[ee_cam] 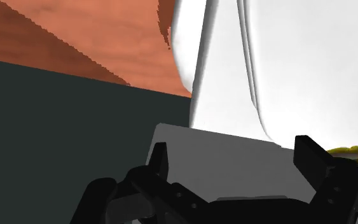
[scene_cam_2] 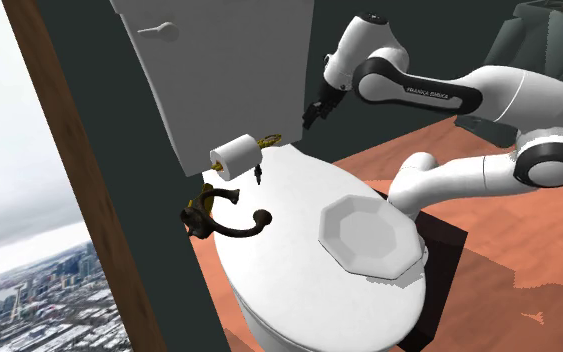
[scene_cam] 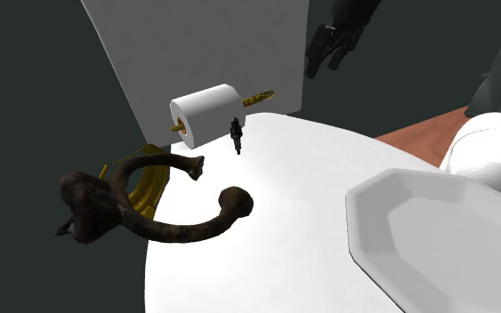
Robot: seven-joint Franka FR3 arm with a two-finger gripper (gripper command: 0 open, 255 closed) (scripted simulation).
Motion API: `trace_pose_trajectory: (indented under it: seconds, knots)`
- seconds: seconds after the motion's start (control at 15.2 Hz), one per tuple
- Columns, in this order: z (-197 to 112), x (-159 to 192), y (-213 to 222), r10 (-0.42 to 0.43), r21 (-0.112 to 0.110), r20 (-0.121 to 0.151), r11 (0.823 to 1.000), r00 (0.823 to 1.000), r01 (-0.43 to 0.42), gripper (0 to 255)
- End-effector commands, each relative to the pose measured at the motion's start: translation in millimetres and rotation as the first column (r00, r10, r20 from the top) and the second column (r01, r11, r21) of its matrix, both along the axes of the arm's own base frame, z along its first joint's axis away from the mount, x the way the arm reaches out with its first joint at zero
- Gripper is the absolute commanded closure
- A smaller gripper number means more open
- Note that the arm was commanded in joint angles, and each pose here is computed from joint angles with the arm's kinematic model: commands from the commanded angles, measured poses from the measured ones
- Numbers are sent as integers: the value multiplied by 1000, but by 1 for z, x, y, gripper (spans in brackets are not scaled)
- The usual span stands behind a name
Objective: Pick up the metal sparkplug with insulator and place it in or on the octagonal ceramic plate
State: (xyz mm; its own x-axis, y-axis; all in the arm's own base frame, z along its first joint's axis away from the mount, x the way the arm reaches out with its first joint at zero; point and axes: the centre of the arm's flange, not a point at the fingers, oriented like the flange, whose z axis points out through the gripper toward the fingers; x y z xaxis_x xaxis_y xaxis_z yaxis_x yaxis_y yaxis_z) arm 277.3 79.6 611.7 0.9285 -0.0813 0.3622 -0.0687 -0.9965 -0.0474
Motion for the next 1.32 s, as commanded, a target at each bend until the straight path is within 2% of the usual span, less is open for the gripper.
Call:
trace_pose_trajectory:
  seconds: [0.0, 0.26, 0.53, 1.06, 1.19, 1.25]
  knots:
    - [-7, -9, 22, -17, 20, 43, 1000, 999, 16, 0]
    - [-21, -22, 71, -47, 56, 123, 998, 991, 40, 0]
    - [-34, -33, 122, -79, 93, 201, 994, 976, 61, 0]
    - [-57, -47, 224, -149, 172, 349, 981, 925, 93, 0]
    - [-61, -49, 245, -164, 189, 377, 977, 911, 97, 0]
    - [-65, -45, 246, -164, 189, 377, 977, 911, 97, 0]
